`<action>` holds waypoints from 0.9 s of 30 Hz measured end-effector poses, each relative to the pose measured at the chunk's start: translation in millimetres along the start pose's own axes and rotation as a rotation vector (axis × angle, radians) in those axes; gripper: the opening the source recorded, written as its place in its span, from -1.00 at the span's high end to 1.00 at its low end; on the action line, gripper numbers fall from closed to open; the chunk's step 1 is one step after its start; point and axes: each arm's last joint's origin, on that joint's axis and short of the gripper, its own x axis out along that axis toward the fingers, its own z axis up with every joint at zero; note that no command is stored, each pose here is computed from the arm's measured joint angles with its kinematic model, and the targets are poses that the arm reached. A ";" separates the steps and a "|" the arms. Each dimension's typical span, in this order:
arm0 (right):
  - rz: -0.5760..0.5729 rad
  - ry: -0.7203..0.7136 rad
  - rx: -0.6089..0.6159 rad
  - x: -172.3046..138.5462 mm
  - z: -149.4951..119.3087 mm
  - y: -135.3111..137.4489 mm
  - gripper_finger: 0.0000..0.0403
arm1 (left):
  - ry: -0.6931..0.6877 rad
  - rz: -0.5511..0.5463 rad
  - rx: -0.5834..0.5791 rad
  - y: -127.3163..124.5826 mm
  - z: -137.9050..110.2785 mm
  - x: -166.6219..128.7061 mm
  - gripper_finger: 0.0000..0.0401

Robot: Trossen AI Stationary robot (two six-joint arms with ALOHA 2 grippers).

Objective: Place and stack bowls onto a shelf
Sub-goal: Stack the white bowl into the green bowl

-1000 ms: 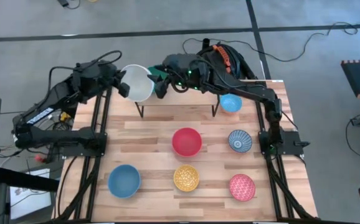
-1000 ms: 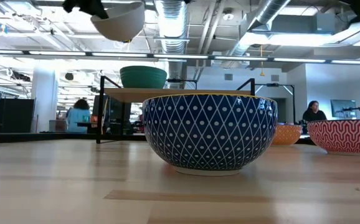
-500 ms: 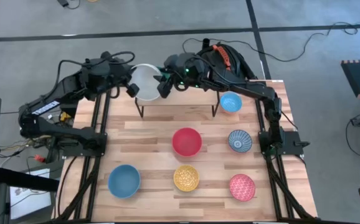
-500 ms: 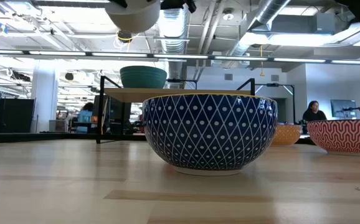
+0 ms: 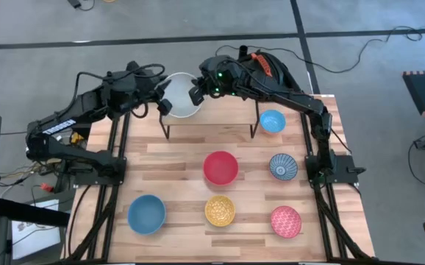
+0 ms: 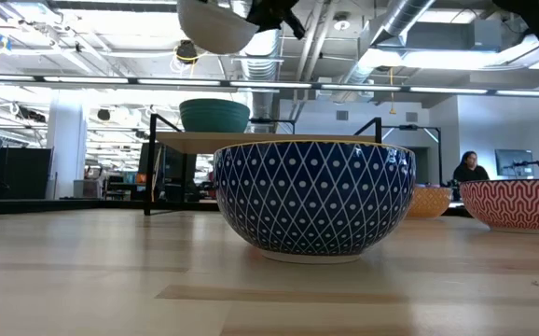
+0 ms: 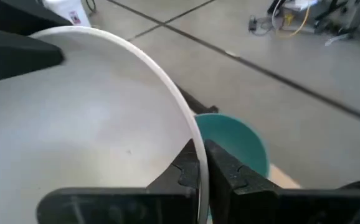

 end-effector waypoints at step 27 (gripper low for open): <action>-0.021 -0.133 0.254 13.0 27.1 -55.7 0.88 | -0.134 -0.100 -0.038 35.0 -5.8 -60.9 -0.12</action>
